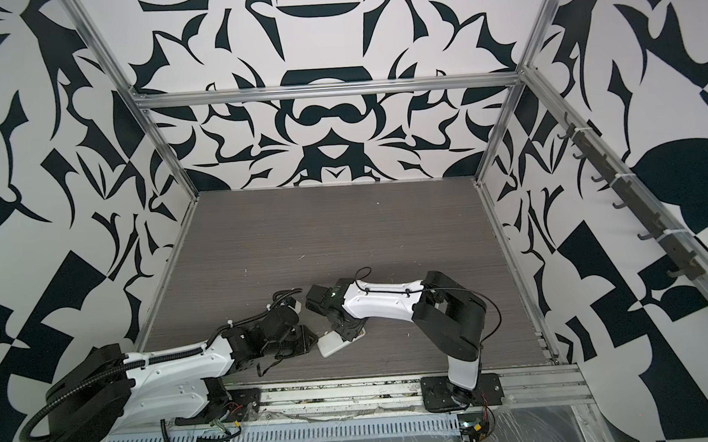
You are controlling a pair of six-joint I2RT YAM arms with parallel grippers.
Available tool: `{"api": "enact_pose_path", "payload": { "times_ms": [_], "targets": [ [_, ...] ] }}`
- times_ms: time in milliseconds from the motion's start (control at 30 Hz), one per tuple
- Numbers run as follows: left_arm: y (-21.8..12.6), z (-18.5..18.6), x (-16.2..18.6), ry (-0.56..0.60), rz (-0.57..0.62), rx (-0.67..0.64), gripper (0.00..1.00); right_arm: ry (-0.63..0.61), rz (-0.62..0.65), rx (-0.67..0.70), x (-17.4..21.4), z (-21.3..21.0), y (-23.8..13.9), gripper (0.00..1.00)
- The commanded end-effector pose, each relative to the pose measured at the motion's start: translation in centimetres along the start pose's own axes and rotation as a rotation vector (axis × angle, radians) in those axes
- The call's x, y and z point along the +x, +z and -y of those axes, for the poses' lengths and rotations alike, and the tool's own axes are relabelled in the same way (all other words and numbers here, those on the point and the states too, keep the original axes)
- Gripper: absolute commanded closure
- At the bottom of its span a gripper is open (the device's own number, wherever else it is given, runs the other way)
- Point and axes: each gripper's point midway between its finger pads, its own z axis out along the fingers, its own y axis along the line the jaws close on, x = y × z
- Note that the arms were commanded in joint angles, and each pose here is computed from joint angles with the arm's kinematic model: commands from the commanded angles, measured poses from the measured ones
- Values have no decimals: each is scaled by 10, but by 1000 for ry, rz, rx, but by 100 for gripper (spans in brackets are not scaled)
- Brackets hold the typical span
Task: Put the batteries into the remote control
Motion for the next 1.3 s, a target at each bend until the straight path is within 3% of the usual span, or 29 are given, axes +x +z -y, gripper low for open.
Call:
{"api": "enact_pose_path", "payload": {
  "times_ms": [0,233,467,633,900,1033,1267],
  "targets": [
    [3,-24,10,-6,-32,-76,74,-19,-42,-71,13,-18,7,65],
    [3,-23,11,-8,-33,-73,74,-3,-62,-55,15,-17,15,66],
    [2,-23,10,-5,-29,-74,74,42,-40,-64,8,-20,19,81],
    [3,-22,10,-4,-29,-71,74,81,-62,-33,12,-17,22,82],
    [3,-21,9,-3,-28,-65,74,95,-30,132,13,3,12,81],
    [3,-21,10,-1,-27,-63,74,135,45,31,8,-7,8,88],
    [3,-22,10,-4,-27,-60,74,131,13,-70,11,-22,17,88]
  ]
}}
